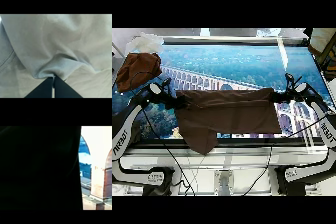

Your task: Fold the shirts.

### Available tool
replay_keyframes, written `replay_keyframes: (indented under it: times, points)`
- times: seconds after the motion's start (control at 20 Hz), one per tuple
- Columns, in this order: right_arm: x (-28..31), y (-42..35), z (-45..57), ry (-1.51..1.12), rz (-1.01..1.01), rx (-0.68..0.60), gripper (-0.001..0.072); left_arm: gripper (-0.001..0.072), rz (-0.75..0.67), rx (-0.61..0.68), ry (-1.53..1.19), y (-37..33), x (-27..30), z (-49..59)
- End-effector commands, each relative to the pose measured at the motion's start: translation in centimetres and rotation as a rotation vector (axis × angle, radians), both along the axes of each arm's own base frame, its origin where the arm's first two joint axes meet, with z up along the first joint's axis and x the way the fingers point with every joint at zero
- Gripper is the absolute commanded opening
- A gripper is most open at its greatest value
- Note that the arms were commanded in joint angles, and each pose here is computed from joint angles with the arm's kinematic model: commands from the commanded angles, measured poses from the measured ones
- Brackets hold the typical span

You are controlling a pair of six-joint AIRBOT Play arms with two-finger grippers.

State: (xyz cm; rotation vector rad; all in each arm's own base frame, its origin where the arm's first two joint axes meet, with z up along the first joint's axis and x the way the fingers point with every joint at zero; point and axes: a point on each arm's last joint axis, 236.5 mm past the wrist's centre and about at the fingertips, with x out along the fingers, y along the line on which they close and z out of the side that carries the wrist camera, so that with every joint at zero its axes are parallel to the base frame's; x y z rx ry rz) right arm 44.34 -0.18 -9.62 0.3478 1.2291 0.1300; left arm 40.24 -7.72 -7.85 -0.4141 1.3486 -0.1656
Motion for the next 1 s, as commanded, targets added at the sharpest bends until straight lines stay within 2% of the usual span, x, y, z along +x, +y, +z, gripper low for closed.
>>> replay_keyframes:
  times: [0.0,0.2,0.25,0.3,0.35,0.4,0.45,0.55,0.75,0.85,0.95]
  points:
    - [-1.1,0.6,-0.6,0.052,0.014,0.003,0.0024,0.0010,0.002,-0.001,-0.004,0.0,0.1,0.0]
    - [-1.8,-0.3,-1.1,0.082,0.029,-0.044,0.0044,0.0013,0.002,-0.001,-0.004,0.0,0.1,0.0]
    - [-1.8,-0.5,-1.1,0.082,0.032,-0.051,0.0127,0.0027,0.003,0.000,-0.007,0.1,0.2,0.1]
    - [-1.7,-0.5,-1.0,0.080,0.032,-0.050,0.0271,0.0123,0.004,0.006,-0.021,0.3,0.5,0.2]
    - [-1.7,-0.5,-0.7,0.073,0.031,-0.052,0.0382,0.0322,0.004,0.015,-0.044,0.5,1.1,0.6]
    - [-1.6,-0.7,-0.2,0.061,0.032,-0.059,0.0387,0.0513,0.007,0.016,-0.066,0.7,1.9,1.4]
    - [-1.4,-1.1,0.8,0.045,0.035,-0.073,0.0387,0.0611,0.004,0.020,-0.099,0.9,2.9,2.8]
    - [-0.8,-2.3,4.5,-0.008,0.041,-0.104,0.0387,0.0608,-0.022,0.062,-0.187,1.7,5.2,6.9]
    - [-0.1,-7.5,16.5,-0.238,-0.019,-0.258,0.0387,0.0608,-0.051,0.217,-0.456,4.4,7.3,19.3]
    - [-1.7,-9.5,21.3,-0.325,-0.069,-0.314,0.0387,0.0607,-0.054,0.330,-0.522,6.5,4.9,23.5]
    - [-4.2,-10.6,22.9,-0.327,-0.099,-0.332,0.0386,0.0606,-0.056,0.425,-0.475,8.5,0.7,24.0]
